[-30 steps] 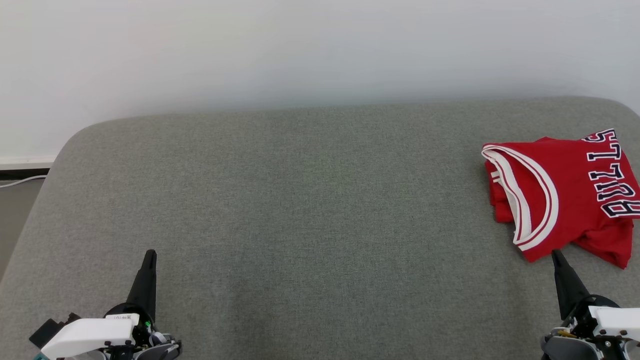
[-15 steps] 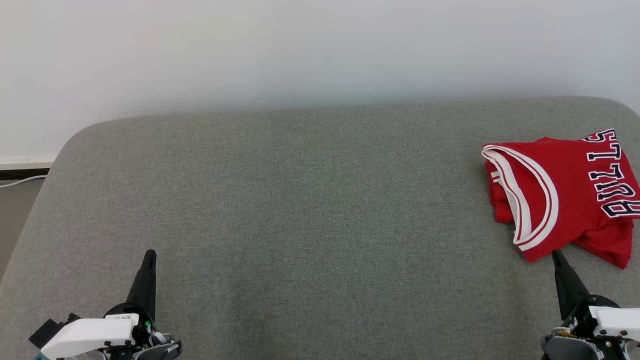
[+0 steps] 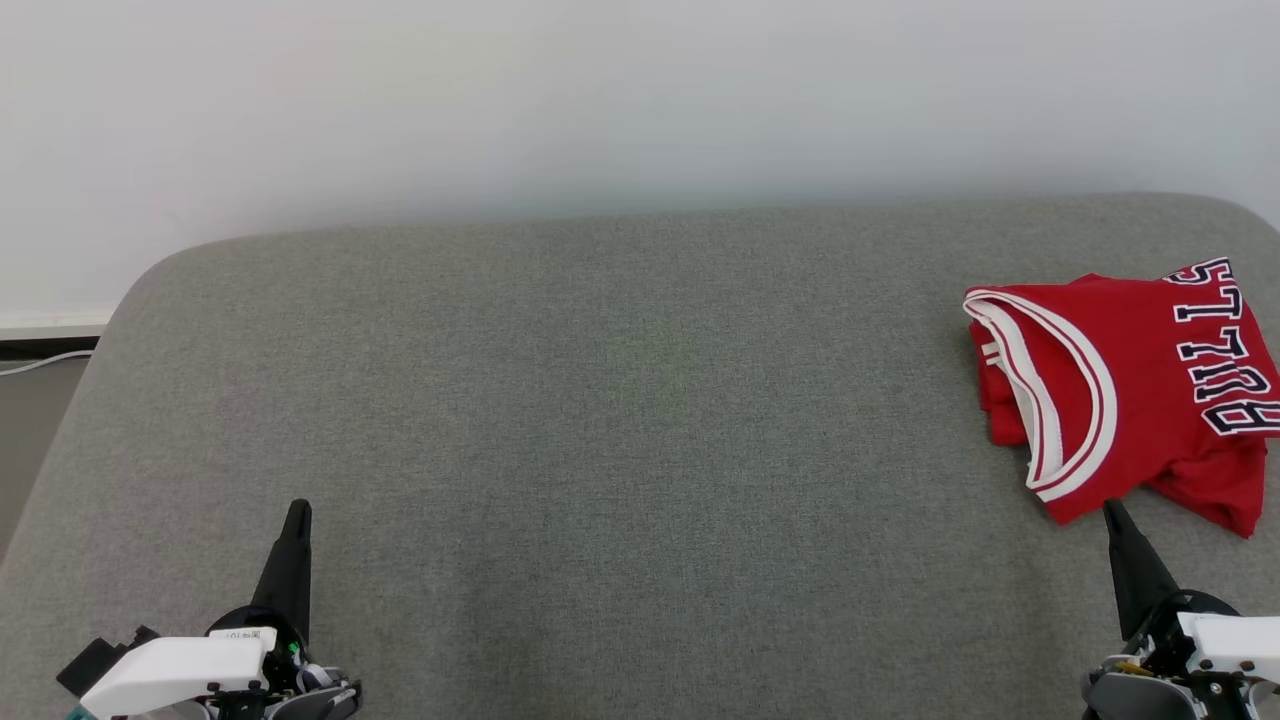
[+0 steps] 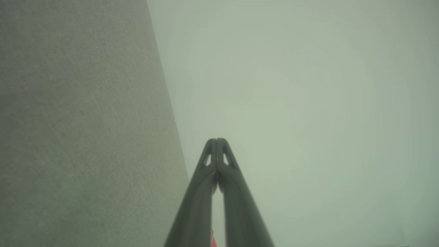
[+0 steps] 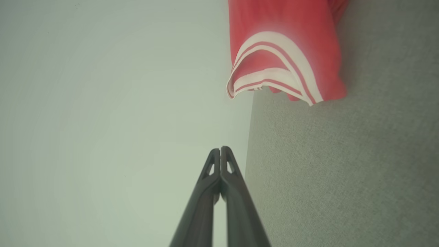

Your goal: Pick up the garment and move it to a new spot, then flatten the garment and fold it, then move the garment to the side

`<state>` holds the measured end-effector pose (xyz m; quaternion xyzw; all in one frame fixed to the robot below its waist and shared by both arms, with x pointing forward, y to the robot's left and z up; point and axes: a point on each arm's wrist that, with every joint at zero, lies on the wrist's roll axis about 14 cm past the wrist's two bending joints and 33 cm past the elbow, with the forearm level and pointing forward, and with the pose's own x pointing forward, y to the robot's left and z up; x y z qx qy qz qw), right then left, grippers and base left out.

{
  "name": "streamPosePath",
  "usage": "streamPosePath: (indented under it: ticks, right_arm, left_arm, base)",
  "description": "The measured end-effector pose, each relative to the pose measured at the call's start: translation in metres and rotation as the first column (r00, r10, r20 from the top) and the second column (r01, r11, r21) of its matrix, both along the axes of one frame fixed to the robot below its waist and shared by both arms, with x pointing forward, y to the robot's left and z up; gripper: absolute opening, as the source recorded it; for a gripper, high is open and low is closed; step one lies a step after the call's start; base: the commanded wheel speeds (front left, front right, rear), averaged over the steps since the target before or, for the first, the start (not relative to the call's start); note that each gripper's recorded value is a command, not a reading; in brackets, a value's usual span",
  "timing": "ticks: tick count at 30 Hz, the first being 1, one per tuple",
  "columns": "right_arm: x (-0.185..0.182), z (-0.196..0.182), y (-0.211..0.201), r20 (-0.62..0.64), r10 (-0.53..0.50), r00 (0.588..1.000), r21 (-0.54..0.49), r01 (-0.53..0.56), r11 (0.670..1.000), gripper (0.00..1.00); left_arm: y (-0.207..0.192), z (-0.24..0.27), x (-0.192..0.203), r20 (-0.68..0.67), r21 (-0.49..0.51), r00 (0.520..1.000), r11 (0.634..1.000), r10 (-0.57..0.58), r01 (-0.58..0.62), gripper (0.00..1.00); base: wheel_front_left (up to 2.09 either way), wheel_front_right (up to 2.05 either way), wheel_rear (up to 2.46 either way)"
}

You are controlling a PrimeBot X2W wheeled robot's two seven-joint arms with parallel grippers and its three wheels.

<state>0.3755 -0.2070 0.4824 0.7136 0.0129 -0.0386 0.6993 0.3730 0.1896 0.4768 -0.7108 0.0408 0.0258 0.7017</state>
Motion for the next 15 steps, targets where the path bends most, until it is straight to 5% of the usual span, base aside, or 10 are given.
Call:
streamPosePath:
  ticks: [15]
  right_arm:
    - [-0.0001, -0.0004, 0.0014, -0.001, 0.002, 1.000, 0.005, -0.002, 1.000, 0.00]
  left_arm:
    - [0.0002, 0.0000, 0.0000, 0.000, -0.001, 1.000, 1.000, 0.001, -0.001, 0.00]
  base:
    - [0.00, 0.00, 0.00]
